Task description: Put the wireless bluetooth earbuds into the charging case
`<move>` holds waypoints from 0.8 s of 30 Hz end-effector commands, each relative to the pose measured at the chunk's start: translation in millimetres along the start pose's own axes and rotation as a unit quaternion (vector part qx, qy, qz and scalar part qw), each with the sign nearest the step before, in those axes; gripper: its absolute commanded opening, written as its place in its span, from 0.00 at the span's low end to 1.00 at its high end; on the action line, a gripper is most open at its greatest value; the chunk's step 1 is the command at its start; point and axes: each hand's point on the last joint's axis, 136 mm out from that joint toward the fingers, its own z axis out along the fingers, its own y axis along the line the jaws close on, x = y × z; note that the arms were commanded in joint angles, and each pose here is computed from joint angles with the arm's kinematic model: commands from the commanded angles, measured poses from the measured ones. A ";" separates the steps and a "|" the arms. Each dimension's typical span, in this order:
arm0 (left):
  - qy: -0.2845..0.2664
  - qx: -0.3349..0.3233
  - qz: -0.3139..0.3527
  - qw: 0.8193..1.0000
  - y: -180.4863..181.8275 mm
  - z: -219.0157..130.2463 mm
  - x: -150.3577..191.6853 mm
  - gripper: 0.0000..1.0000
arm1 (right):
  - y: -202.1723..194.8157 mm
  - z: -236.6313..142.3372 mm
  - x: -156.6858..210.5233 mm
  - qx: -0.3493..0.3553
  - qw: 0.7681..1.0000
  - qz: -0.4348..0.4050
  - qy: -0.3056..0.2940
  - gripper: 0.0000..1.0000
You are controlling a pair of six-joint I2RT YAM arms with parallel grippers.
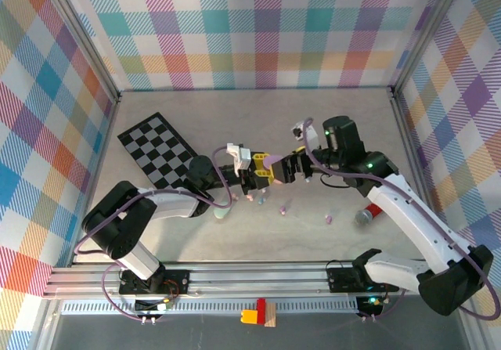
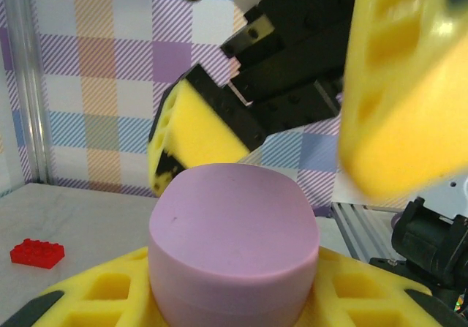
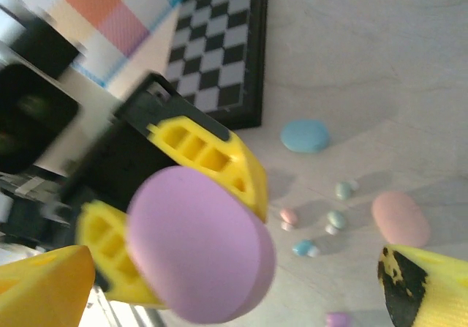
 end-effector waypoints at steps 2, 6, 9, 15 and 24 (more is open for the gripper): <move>-0.023 0.015 0.032 0.999 -9.6 -6.4 -18.7 0.38 | -12.1 -1.3 4.6 0.052 0.995 -0.080 0.017 0.99; -0.025 0.019 0.033 0.999 -11.0 -5.9 -21.2 0.38 | -22.2 -5.9 1.7 0.086 0.993 -0.079 0.000 0.99; -0.023 0.023 0.035 0.999 -11.9 -5.9 -19.7 0.38 | -23.2 -9.9 -6.7 0.095 0.993 -0.063 -0.031 0.99; -0.020 0.032 0.034 0.999 -13.2 -4.4 -18.3 0.38 | -16.2 -9.6 -18.9 0.071 0.994 -0.024 -0.082 0.99; -0.019 0.022 0.039 0.999 -13.9 -8.6 -15.8 0.38 | -20.7 -7.3 -33.9 0.080 0.991 0.004 -0.107 0.99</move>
